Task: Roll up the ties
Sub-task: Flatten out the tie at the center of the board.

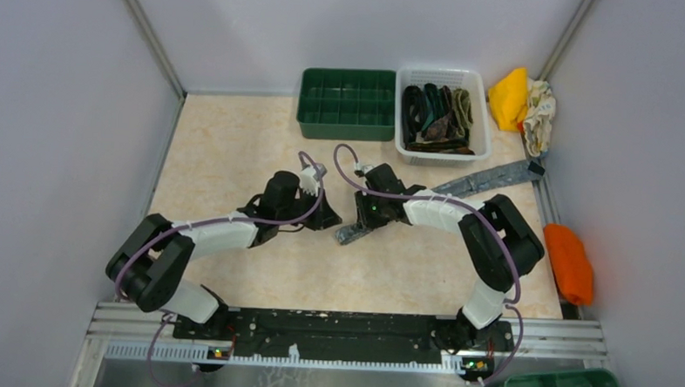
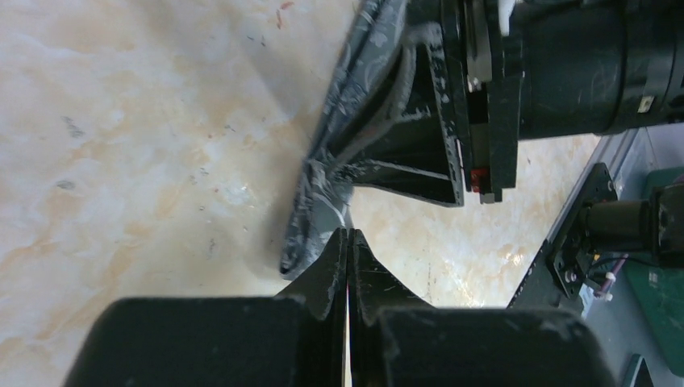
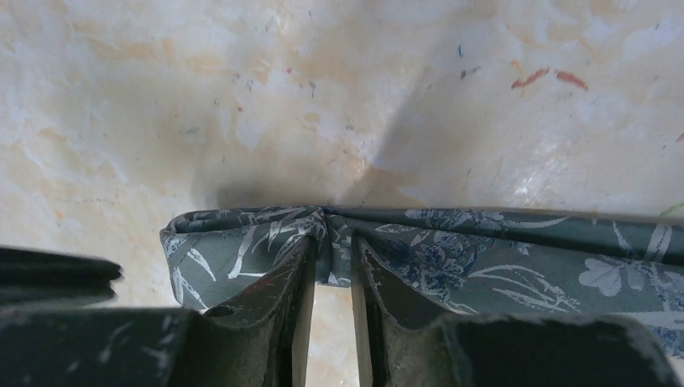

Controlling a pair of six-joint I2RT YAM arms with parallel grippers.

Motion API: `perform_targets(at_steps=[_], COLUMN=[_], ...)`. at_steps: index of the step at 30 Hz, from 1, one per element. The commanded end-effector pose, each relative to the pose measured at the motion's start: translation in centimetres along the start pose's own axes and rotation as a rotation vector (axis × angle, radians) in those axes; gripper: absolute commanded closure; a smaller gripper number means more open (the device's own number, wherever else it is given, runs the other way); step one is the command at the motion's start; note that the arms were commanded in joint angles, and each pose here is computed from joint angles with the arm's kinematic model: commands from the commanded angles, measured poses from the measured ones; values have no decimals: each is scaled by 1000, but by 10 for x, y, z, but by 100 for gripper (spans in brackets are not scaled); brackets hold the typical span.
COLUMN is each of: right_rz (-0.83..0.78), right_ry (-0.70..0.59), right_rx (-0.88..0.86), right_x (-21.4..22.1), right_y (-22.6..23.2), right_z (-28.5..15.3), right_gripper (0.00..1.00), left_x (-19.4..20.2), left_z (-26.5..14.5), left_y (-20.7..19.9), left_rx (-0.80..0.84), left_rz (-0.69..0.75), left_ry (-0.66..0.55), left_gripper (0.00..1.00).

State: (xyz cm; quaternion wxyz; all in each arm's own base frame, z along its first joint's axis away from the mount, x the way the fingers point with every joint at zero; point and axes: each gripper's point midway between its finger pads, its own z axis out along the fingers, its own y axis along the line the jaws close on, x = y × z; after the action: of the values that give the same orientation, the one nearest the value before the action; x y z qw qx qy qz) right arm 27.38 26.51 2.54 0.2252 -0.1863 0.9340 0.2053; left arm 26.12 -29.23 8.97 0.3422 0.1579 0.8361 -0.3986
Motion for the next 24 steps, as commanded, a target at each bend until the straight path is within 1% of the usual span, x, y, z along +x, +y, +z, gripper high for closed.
perform_targets(at_steps=[1, 7, 13, 18, 21, 24], right_rz=[-2, -7, -5, -10, -19, -29], right_ry=[-3, -22, -47, -55, -67, -105], right_rx=[31, 44, 26, 34, 28, 16], right_x=[-7, -12, -14, -11, -13, -20], right_y=[-8, -9, -6, -8, -6, -2], right_z=[6, 3, -4, -9, -13, -21], right_gripper=[77, 77, 79, 79, 79, 78], left_x=[15, 33, 51, 69, 72, 63], left_z=[7, 16, 27, 33, 34, 32], left_y=[-17, -13, 15, 16, 12, 12], left_rx=[79, 77, -47, -29, -16, -35], left_rz=[45, 23, -33, -59, -67, -60], left_ry=[42, 109, 148, 205, 203, 174], left_gripper=[100, 100, 100, 100, 100, 100])
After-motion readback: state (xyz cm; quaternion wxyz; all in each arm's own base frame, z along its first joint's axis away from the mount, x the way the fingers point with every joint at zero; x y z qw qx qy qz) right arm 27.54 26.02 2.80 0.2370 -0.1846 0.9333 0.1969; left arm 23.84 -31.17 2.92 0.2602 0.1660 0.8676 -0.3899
